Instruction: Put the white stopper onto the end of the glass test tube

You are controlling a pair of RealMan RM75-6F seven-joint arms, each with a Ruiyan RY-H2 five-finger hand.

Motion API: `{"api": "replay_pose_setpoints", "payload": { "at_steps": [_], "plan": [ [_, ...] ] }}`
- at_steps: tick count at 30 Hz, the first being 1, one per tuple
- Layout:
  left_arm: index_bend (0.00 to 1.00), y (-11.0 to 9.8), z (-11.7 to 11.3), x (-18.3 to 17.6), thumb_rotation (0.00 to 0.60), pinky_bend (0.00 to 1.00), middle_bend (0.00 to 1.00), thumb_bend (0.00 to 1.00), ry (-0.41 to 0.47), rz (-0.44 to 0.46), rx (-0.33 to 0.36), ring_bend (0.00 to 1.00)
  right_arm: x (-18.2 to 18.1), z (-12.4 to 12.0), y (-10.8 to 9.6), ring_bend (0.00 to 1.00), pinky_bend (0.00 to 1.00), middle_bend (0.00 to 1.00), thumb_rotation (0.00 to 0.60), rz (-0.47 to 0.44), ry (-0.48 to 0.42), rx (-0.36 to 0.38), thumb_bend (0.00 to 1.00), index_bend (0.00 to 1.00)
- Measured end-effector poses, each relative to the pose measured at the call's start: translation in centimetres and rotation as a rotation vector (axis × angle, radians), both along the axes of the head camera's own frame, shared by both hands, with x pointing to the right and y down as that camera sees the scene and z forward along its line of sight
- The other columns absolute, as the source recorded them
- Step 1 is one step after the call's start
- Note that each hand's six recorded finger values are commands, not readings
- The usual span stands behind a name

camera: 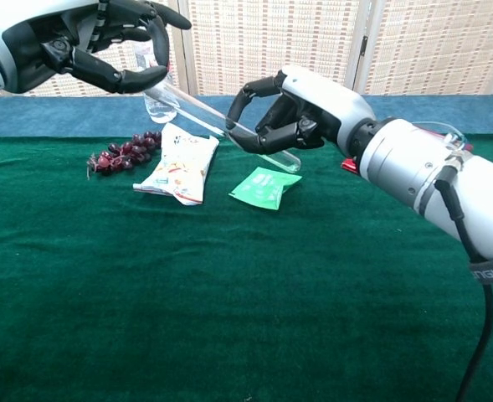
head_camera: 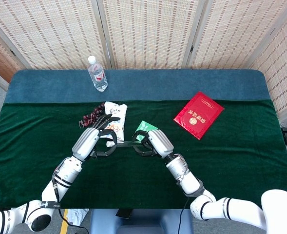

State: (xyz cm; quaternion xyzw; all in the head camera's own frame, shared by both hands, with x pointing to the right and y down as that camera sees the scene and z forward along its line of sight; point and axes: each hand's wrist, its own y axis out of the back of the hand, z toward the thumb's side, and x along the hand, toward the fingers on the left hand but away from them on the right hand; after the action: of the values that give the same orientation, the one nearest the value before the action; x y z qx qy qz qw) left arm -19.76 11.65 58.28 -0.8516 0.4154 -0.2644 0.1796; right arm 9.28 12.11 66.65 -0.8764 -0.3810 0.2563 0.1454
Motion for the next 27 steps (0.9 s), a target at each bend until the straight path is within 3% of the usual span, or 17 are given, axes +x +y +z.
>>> {"api": "replay_pose_setpoints", "payload": {
  "at_steps": [6,11,13,27],
  "plan": [
    [0.55,0.0,0.1,-0.3,0.600,0.00,0.18,0.46,-0.004,-0.003,-0.001,0.05,0.0,0.2,0.1,1.00,1.00,1.00,0.531,0.000,0.008,-0.006,0.80,0.88],
    [0.20,0.1,0.4,-0.6,0.600,0.00,0.18,0.43,-0.007,0.003,-0.018,0.03,0.5,0.9,0.4,1.00,1.00,1.00,0.530,-0.016,0.045,-0.015,0.80,0.88],
    [0.15,0.1,0.4,-0.9,0.600,0.00,0.18,0.38,-0.013,0.002,-0.020,0.03,0.9,1.2,0.5,1.00,1.00,1.00,0.531,-0.036,0.077,-0.012,0.80,0.88],
    [0.13,0.4,2.2,-5.0,0.600,0.00,0.17,0.35,-0.135,-0.024,-0.075,0.01,5.5,5.4,2.0,1.00,1.00,1.00,0.527,-0.203,0.416,0.031,0.80,0.87]
  ]
}}
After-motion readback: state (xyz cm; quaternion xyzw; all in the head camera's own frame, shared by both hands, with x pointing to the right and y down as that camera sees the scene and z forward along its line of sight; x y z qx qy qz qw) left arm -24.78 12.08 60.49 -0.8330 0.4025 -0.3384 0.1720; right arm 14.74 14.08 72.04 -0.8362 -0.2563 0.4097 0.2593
